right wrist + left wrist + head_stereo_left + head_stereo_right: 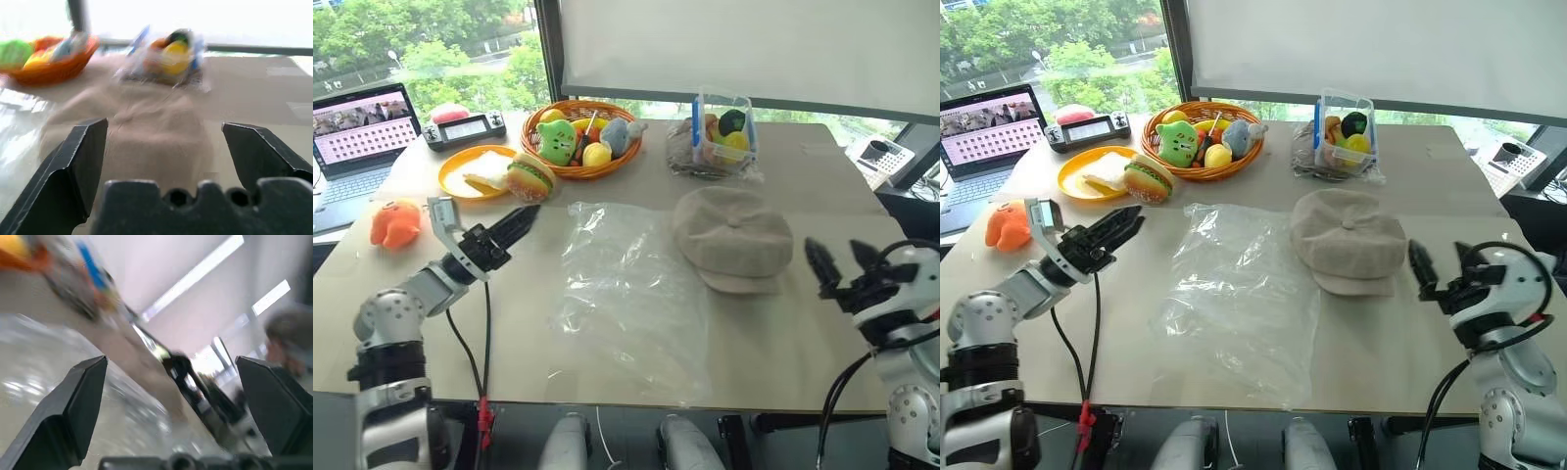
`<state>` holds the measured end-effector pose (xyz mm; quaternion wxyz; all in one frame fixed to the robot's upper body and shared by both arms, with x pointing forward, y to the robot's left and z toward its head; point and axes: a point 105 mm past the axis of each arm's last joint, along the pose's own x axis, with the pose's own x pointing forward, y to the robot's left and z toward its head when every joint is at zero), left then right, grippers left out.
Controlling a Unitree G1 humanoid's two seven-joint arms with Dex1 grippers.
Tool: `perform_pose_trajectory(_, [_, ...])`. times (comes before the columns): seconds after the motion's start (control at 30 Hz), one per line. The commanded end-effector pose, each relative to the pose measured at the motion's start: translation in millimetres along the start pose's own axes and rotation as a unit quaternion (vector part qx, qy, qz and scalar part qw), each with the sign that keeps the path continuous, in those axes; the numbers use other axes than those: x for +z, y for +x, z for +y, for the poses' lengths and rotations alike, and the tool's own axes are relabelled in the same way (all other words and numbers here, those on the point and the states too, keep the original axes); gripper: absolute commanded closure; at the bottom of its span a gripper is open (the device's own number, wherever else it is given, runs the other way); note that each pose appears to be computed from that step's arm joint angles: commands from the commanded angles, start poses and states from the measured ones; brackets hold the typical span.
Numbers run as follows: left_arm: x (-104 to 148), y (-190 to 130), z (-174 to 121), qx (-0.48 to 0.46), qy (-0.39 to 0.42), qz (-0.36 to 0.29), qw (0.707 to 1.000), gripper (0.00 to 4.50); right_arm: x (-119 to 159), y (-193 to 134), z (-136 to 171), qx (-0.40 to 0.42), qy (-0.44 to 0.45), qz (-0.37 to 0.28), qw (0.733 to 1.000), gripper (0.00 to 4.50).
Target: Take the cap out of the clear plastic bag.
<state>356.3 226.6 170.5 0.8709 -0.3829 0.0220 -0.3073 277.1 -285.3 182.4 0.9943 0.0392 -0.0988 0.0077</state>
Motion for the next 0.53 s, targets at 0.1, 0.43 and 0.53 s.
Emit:
perform_pose_trajectory(0.1, [14, -24, 75, 0.302, 0.213, -0.065, 0.927, 0.0, -3, 1, -9, -0.054, -0.077, -0.004, 0.996, 0.07])
perform_pose_trajectory(0.43, [-8, -28, 99, 0.366, 0.291, -0.064, 0.881, 0.0, -33, 5, -6, -0.056, -0.115, 0.018, 0.992, 0.07])
perform_pose_trajectory(0.53, [-8, -26, 101, 0.368, 0.294, -0.073, 0.879, 0.0, -39, 5, -10, -0.062, -0.118, 0.023, 0.991, 0.07])
